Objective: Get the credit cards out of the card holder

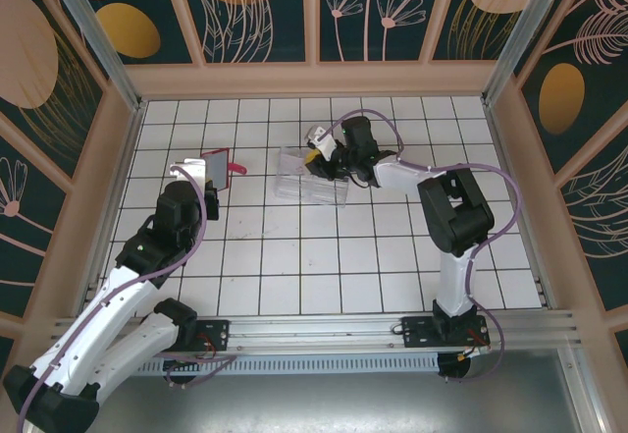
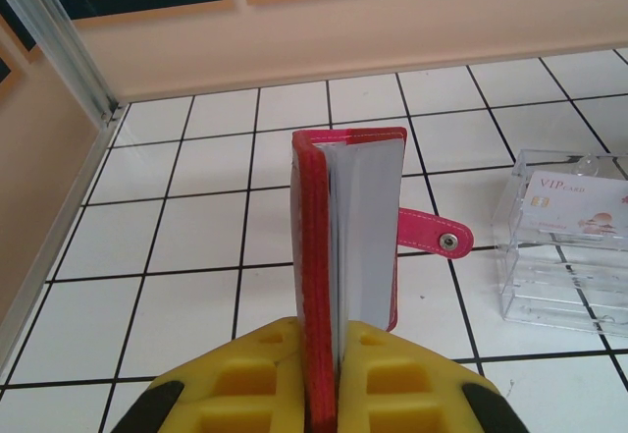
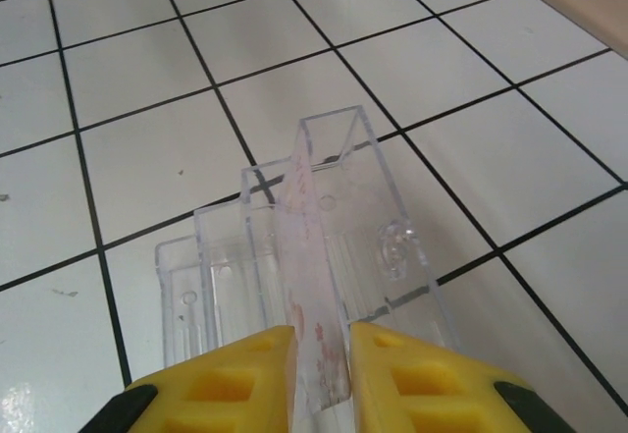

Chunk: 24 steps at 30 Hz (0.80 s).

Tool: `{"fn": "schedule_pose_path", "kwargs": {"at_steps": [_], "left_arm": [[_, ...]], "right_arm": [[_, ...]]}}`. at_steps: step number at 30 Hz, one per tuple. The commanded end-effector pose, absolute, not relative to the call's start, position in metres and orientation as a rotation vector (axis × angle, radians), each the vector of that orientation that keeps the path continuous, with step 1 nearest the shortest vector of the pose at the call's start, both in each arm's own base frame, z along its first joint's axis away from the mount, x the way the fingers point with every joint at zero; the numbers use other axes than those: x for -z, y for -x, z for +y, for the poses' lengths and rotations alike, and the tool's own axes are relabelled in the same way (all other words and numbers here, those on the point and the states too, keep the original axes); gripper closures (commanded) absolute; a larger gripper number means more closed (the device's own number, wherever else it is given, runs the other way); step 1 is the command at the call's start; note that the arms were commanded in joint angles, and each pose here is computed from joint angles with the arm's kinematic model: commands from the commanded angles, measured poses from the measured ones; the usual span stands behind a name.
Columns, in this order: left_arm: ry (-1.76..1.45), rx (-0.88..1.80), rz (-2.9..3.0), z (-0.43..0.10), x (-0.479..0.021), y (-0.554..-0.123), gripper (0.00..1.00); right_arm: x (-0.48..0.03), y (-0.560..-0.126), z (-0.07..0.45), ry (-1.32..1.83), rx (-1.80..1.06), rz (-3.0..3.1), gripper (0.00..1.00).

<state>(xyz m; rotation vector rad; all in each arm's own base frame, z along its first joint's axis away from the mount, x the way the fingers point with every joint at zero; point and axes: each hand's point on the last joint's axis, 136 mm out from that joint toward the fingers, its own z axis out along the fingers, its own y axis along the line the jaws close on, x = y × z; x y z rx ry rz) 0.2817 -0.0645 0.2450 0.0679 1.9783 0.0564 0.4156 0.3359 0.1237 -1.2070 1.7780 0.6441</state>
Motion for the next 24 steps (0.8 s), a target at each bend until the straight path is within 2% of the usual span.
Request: {"fn": "schedule_pose_path", "kwargs": {"at_steps": [1,6,10,18,24], "left_arm": [[-0.043,-0.044,1.925,-0.063,-0.257,-0.284,1.0],[-0.061,0.03,1.916,-0.074,-0.261,-0.285,1.0],[-0.122,0.228,1.887,-0.104,-0.274,-0.286,1.0],[-0.363,0.826,1.813,-0.197,-0.309,-0.269,1.0],[-0.421,1.035,1.734,-0.221,-0.33,-0.259,1.0]], "right_arm": [[-0.159,-0.42,0.327,1.13,-0.578,1.76,0.77],[-0.197,-0.419,0.319,1.025,-0.505,1.755,0.77],[-0.242,-0.407,0.309,0.888,-0.563,1.757,0.76],[-0.308,-0.345,0.309,0.732,-0.917,1.843,0.7],[-0.33,-0.286,0.317,0.813,-1.157,1.88,0.65]]}}
